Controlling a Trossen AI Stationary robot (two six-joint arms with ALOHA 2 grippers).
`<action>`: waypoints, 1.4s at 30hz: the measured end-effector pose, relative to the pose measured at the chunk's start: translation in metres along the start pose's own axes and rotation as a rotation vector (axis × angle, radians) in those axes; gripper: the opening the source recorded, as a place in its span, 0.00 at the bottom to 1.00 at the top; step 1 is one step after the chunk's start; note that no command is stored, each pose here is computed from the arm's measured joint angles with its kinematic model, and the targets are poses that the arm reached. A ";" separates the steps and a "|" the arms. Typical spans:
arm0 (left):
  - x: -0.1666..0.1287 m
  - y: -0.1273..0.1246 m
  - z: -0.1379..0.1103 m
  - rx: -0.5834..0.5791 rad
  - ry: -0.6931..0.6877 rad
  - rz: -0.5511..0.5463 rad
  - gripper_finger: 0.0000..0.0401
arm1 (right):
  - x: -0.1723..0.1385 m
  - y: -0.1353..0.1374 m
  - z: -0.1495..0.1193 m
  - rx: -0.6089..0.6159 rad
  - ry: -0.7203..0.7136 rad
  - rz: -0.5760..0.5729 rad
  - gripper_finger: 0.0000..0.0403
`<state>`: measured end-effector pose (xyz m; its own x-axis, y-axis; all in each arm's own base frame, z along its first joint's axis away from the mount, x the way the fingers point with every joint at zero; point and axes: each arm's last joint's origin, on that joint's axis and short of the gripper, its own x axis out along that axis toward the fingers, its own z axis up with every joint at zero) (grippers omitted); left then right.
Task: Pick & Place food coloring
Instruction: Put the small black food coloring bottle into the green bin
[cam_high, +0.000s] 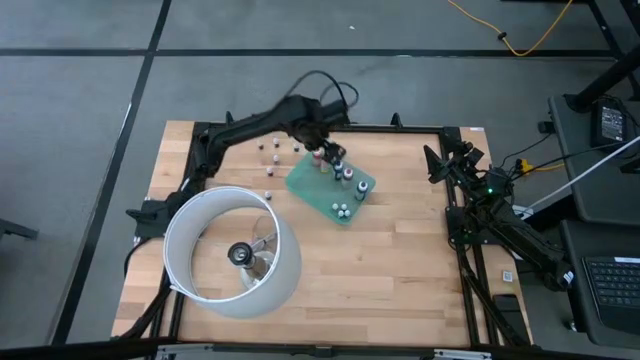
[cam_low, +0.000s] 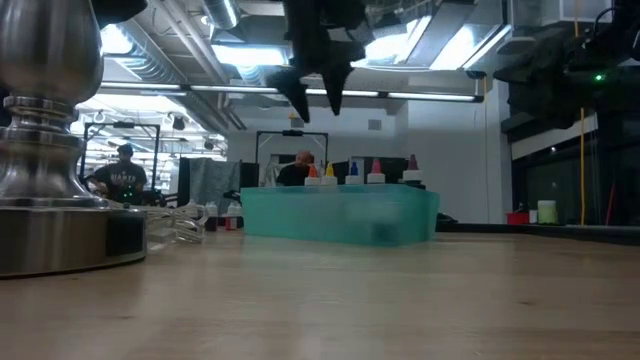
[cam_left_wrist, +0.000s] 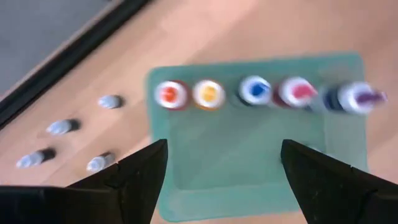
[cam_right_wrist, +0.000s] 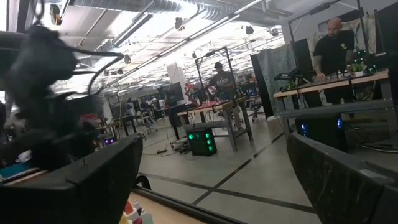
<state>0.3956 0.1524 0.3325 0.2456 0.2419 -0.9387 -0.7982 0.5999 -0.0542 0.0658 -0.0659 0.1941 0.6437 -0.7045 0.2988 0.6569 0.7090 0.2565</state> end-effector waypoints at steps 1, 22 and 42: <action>-0.002 0.006 0.003 -0.038 -0.004 0.007 0.76 | 0.000 0.000 0.000 0.000 0.000 0.000 0.99; 0.028 0.091 0.013 -0.393 0.140 0.171 0.76 | 0.000 0.000 0.000 0.000 0.001 0.000 0.99; 0.088 0.118 -0.048 -0.551 0.085 0.175 0.76 | 0.000 0.000 0.000 0.000 0.000 0.000 0.99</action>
<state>0.2965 0.2075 0.2269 0.0568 0.2257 -0.9725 -0.9969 0.0659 -0.0430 0.0658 -0.0659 0.1941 0.6439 -0.7045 0.2984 0.6568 0.7091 0.2566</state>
